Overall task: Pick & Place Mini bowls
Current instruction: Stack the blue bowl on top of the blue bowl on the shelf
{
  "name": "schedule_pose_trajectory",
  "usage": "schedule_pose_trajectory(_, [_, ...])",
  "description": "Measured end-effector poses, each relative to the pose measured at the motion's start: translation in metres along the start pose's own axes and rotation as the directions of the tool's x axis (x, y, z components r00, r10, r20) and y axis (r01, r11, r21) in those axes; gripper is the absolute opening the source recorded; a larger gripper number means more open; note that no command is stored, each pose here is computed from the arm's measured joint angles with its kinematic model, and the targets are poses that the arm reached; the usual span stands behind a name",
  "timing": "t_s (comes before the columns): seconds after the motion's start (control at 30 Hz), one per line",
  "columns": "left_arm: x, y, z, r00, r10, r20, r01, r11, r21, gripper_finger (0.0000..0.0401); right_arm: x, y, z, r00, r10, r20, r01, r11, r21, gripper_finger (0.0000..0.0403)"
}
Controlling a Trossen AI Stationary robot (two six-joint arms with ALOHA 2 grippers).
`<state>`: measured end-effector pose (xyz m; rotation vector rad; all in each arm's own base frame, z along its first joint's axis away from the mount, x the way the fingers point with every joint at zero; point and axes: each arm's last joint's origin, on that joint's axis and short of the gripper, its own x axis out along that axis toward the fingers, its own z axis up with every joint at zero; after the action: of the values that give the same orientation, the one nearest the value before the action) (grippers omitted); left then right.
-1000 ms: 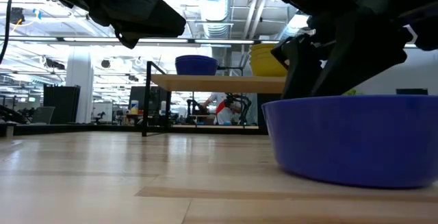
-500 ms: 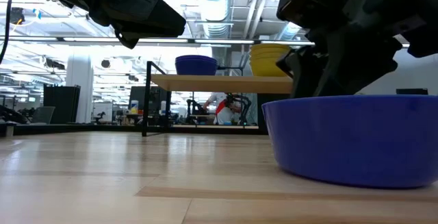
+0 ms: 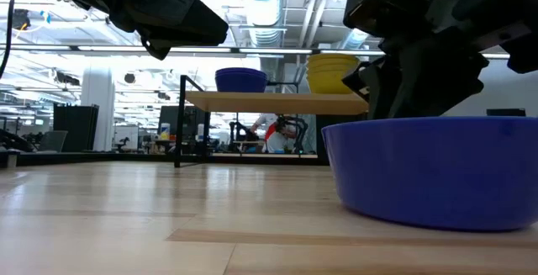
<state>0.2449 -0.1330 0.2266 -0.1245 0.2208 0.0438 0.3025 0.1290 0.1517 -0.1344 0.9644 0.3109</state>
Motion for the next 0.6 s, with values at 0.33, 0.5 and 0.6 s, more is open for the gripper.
schedule_pose_trajectory(0.33, [0.000,0.000,0.000,1.000,0.000,0.000,0.000,1.000,0.000,0.0088,0.000,-0.002,-0.001,1.000,-0.003,-0.019,0.003,1.000,0.007,0.0007])
schedule_pose_trajectory(0.5, [0.000,0.000,0.000,1.000,0.000,0.000,0.000,1.000,0.001,0.0088,0.000,-0.005,-0.001,1.000,-0.004,-0.018,0.004,1.000,0.028,0.0003])
schedule_pose_trajectory(0.6, [0.000,0.000,0.000,1.000,0.000,0.000,0.000,1.000,0.012,0.0088,-0.001,-0.010,0.000,1.000,-0.012,-0.007,0.013,0.997,0.078,0.0001])
